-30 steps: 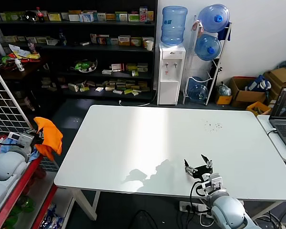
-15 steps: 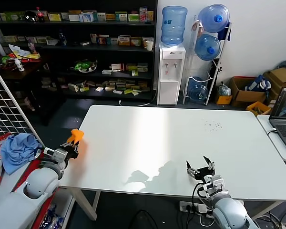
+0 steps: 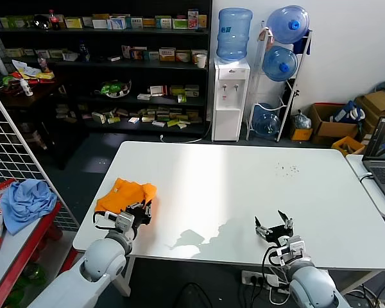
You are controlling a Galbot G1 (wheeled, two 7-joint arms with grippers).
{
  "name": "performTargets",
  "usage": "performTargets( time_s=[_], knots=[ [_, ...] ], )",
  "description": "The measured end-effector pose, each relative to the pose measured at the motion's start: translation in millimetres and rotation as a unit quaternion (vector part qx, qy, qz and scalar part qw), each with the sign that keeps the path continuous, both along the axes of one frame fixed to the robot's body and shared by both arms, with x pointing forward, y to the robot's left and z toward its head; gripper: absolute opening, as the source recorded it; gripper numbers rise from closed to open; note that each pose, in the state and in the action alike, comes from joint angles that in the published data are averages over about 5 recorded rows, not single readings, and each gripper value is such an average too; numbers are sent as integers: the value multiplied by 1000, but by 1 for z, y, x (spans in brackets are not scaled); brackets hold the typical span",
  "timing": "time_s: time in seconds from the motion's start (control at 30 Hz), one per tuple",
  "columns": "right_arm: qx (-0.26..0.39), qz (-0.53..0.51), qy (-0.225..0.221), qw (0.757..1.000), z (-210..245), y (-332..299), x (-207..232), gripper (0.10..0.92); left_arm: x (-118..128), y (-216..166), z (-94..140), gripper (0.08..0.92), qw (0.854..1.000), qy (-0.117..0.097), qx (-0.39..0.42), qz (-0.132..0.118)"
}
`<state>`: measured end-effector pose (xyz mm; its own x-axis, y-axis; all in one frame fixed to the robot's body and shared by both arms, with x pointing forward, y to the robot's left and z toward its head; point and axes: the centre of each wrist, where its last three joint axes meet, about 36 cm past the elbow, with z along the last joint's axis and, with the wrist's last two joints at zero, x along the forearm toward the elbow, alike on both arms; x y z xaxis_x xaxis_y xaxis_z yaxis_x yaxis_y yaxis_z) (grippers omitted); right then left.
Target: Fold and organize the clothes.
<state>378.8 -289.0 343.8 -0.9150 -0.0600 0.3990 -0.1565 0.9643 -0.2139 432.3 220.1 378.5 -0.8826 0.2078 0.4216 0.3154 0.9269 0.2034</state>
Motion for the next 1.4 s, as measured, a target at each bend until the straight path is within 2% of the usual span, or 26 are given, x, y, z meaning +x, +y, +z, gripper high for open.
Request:
performTargets(
  time_s=[0.3,0.5,0.63,0.9,1.07,1.27,1.4],
  knots=[
    [-5,-10,0,1000,1,-9,-4,823,-8,-81,-16,152,997,17,-73,-26],
    [-7,-15,0,1000,0,-11,-6,823,-8,-130,-20,155,992,21,-123,-31],
    [-7,-16,0,1000,0,-9,-7,823,-3,-160,-20,227,987,14,-159,-24],
    [-8,-15,-7,1000,3,-7,-5,823,8,-195,-24,460,969,-27,-245,-10],
    [-8,-12,-14,1000,4,-3,-3,823,10,-199,-28,607,954,-68,-293,-4],
    [-8,-10,-26,1000,9,-2,0,823,7,-185,-32,772,943,-117,-312,4],
    [-5,-10,-39,999,11,-4,3,823,1,-159,-41,818,942,-151,-299,9]
  ],
)
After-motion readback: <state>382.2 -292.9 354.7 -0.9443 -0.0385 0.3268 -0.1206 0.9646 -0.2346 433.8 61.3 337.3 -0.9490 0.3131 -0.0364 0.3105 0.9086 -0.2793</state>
